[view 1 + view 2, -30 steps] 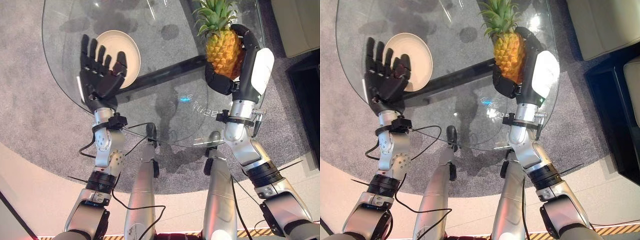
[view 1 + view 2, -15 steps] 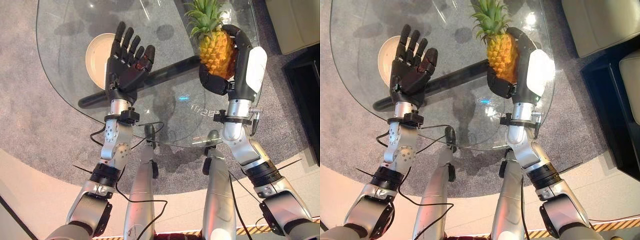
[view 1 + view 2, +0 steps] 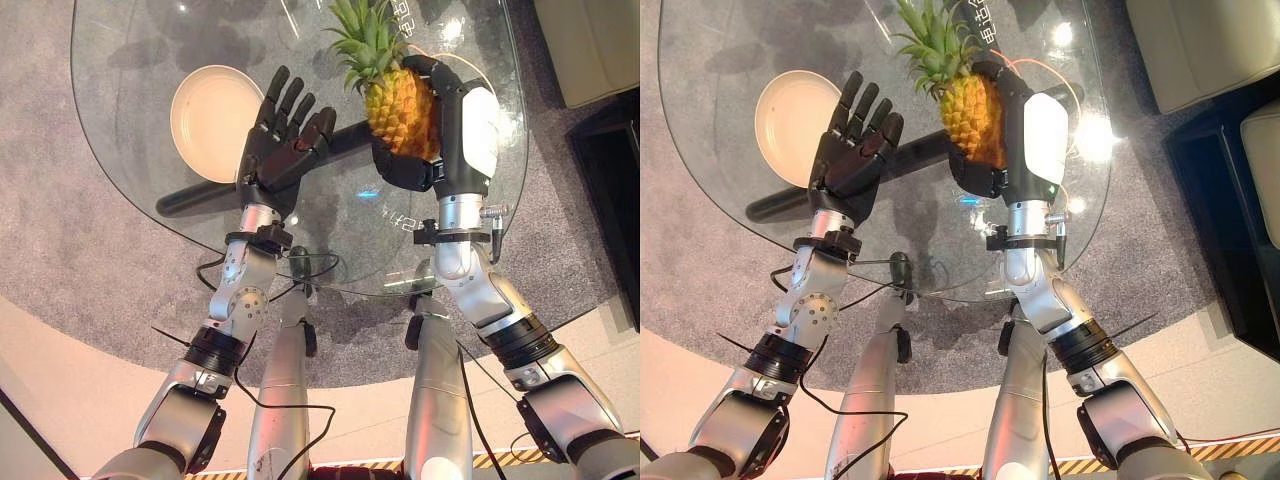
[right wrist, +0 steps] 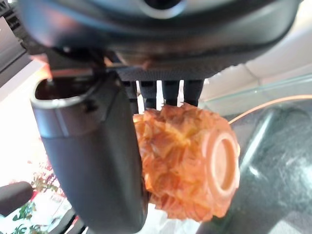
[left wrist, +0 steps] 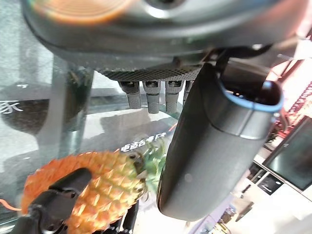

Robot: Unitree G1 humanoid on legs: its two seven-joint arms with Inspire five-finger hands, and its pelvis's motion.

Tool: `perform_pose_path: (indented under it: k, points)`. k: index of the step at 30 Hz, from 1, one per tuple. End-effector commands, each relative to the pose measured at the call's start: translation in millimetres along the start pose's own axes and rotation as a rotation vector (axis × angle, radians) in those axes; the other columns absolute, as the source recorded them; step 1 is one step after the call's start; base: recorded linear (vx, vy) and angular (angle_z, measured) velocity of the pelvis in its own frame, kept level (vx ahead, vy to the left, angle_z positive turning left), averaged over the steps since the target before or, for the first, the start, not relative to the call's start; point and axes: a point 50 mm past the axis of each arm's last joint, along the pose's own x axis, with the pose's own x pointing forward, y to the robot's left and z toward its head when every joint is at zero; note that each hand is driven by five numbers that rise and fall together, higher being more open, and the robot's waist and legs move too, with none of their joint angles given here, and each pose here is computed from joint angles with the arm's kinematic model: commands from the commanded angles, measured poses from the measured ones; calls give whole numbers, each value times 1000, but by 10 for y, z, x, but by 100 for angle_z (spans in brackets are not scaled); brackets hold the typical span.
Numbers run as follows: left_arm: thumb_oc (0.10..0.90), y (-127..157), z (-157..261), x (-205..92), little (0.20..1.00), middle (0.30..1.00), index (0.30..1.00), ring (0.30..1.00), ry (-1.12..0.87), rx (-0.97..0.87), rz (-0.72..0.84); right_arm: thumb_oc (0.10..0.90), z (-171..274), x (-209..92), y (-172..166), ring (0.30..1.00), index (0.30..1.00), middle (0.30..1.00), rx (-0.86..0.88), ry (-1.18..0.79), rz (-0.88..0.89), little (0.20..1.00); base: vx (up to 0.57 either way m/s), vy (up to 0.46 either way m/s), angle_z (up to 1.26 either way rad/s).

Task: Pick up the fruit to the plate

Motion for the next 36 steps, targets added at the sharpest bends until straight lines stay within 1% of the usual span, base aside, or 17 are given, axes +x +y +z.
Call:
perform_pose_path:
  k: [1,14,23,29,36]
  points:
    - [800,-579,327,192,900,900,900,900,-157,-48,-274,100,900,292,-336,300,300,300,163,-437,-160,200,0,0,0]
    - [800,-652,307,181,900,900,900,900,-156,-164,-302,100,1049,254,-209,300,300,300,183,-481,-45,200,0,0,0]
    - [800,-640,352,157,900,900,900,900,-208,-329,-296,100,1098,220,-169,300,300,300,185,-511,-2,200,0,0,0]
    - [800,-636,394,148,900,900,900,900,-246,-370,-291,100,1117,207,-150,300,300,300,180,-523,24,200,0,0,0]
    - [800,-634,426,136,900,900,900,900,-261,-386,-280,100,1151,169,-122,300,300,300,134,-579,78,200,0,0,0]
